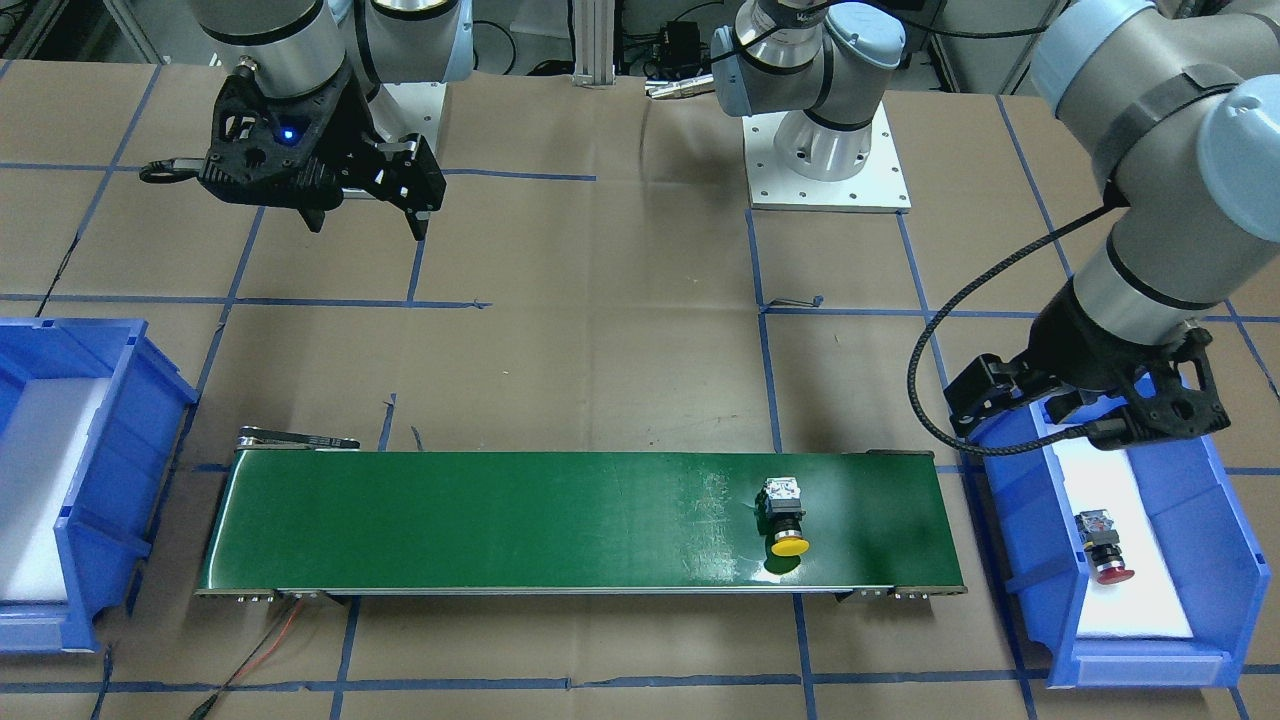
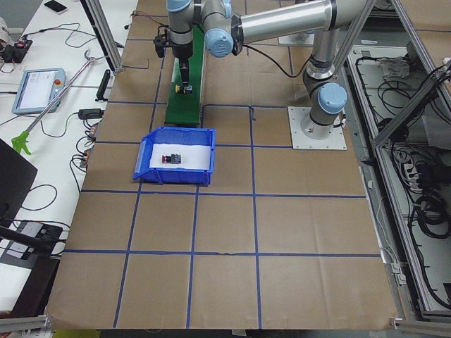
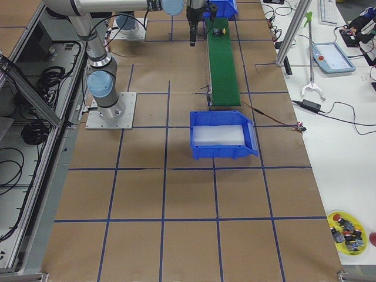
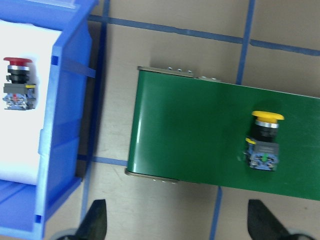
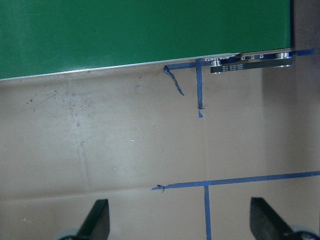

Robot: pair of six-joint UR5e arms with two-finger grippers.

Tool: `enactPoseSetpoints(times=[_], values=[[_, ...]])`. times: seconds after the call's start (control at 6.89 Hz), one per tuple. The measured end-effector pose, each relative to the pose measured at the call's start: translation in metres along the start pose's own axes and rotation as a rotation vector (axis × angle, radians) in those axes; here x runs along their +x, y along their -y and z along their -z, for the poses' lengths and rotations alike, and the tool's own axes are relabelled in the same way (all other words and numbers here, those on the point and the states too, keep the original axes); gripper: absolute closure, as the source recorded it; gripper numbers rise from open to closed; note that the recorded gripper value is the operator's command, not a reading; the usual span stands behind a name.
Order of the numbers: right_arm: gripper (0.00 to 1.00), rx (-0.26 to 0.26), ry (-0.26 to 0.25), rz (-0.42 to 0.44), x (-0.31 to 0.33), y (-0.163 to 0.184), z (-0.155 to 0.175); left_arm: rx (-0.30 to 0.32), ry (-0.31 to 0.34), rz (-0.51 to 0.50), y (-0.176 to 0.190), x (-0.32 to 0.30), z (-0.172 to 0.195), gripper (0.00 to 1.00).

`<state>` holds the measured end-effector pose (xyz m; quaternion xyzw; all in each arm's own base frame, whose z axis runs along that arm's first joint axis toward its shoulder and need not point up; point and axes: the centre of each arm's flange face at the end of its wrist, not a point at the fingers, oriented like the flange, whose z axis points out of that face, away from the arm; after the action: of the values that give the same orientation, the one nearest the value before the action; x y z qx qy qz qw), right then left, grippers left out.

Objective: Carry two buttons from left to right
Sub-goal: 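Raise the left gripper and move it back over the bin, then lower the left gripper and grasp the red-capped button in the bin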

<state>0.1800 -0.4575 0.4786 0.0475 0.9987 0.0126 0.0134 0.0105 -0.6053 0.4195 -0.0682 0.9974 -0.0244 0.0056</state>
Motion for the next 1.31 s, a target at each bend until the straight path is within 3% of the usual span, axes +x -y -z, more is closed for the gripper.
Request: enactPoseSetpoints(times=[0.87,1.31], values=[[0.00,-0.003,0.000,0.004,0.000,0.000,-0.002,-0.026,-0.002,-0.160,0.042,-0.164,-0.037,0.00],[0.00,-0.003,0.000,0.005,0.000,0.000,-0.002,-0.012,-0.004,-0.172,0.064,-0.186,-0.080,0.00]])
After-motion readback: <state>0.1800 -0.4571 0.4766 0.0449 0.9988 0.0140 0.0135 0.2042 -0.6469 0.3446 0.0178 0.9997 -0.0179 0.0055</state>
